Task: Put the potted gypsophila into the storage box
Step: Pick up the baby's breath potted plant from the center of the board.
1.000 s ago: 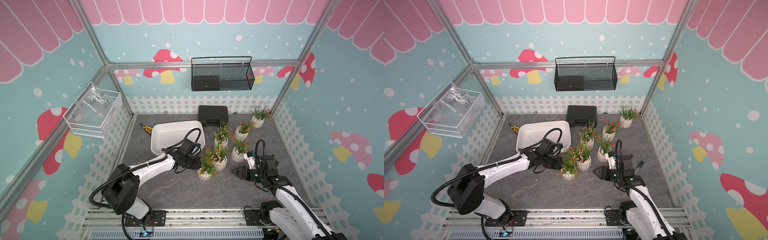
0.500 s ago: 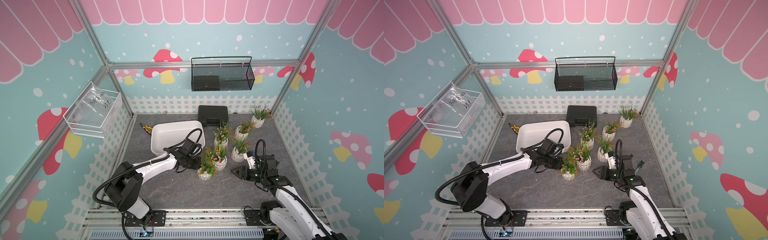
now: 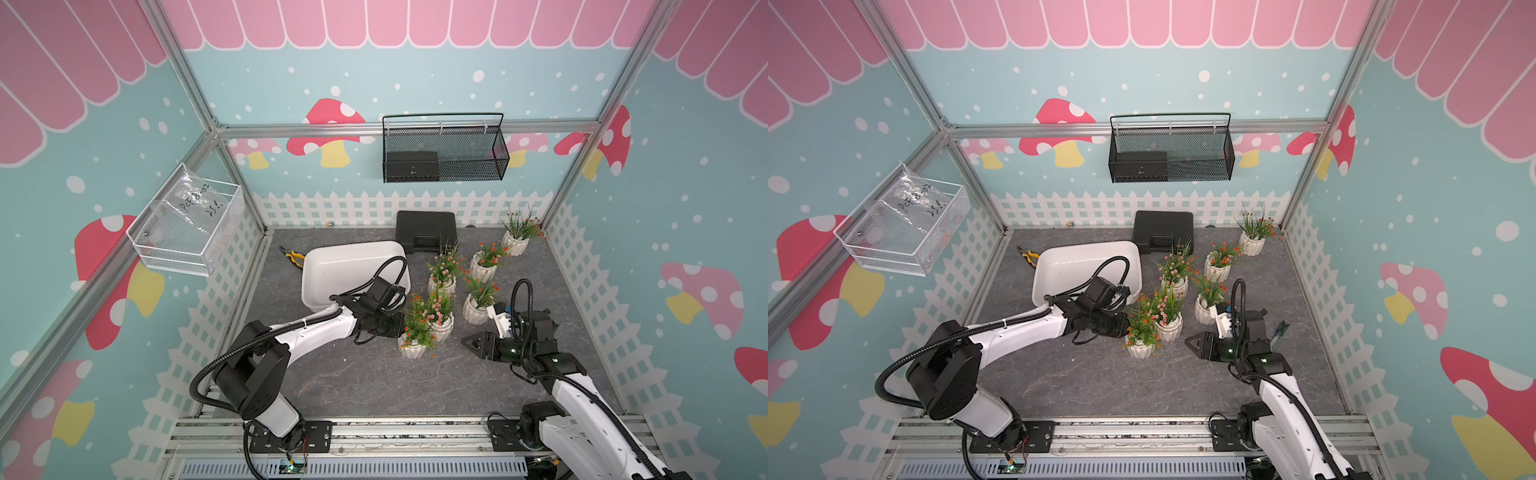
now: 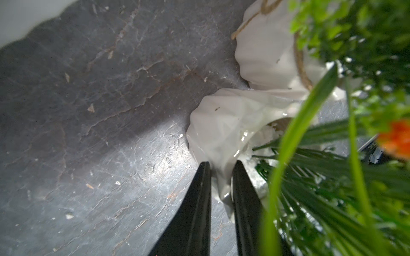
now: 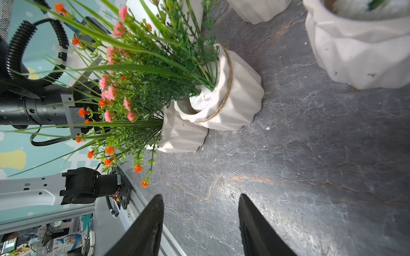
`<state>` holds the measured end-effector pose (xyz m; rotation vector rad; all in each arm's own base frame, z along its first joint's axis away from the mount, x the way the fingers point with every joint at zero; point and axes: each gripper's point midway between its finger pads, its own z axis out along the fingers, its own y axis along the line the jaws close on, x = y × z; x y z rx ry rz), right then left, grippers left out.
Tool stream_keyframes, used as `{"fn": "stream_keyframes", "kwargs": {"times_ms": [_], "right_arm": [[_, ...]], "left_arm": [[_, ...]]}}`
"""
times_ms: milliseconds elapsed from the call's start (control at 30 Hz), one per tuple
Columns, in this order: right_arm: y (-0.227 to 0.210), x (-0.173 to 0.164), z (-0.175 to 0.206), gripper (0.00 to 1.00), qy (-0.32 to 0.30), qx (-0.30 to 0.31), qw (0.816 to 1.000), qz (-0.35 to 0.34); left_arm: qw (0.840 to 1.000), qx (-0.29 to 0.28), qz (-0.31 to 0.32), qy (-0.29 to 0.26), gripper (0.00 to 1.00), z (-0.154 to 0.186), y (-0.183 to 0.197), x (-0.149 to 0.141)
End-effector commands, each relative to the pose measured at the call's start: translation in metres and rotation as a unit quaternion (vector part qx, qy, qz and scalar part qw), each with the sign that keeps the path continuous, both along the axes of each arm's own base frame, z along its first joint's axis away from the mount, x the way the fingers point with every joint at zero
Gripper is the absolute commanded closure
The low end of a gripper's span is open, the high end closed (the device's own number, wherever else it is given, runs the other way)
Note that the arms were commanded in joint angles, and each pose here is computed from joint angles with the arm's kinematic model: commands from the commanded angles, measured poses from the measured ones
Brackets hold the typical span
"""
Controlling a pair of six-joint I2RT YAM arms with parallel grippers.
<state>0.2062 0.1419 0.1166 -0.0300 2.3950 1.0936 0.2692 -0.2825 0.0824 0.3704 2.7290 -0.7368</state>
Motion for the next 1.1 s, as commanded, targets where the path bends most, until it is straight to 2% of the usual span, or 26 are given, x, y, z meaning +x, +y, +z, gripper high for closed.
{"fn": "stream_keyframes", "kwargs": {"times_ms": [0,333,433,667,800,1067], "right_arm": [[0.002,-0.003,-0.001,0.44,-0.004,0.001,1.000,0.011],[0.003,-0.002,0.004,0.44,-0.018,0.003,1.000,0.013],[0.002,-0.002,0.004,0.44,-0.020,0.002,1.000,0.011],[0.009,-0.003,0.011,0.44,-0.031,0.027,0.999,0.025],[0.017,-0.007,0.017,0.45,-0.040,0.051,0.997,0.049],[0.026,-0.006,0.048,0.45,-0.099,0.056,0.990,0.081]], "left_arm": [[1.000,0.028,0.002,0.010,0.86,-0.017,0.006,-0.003],[1.000,0.021,-0.015,-0.009,0.96,0.013,0.018,-0.019],[0.999,0.022,-0.005,-0.026,1.00,0.027,0.028,-0.022],[0.997,0.020,0.035,-0.066,1.00,0.072,0.058,-0.025],[0.993,0.016,0.078,-0.091,1.00,0.099,0.078,-0.013],[0.965,-0.020,0.191,-0.179,1.00,0.156,0.111,0.045]]}}
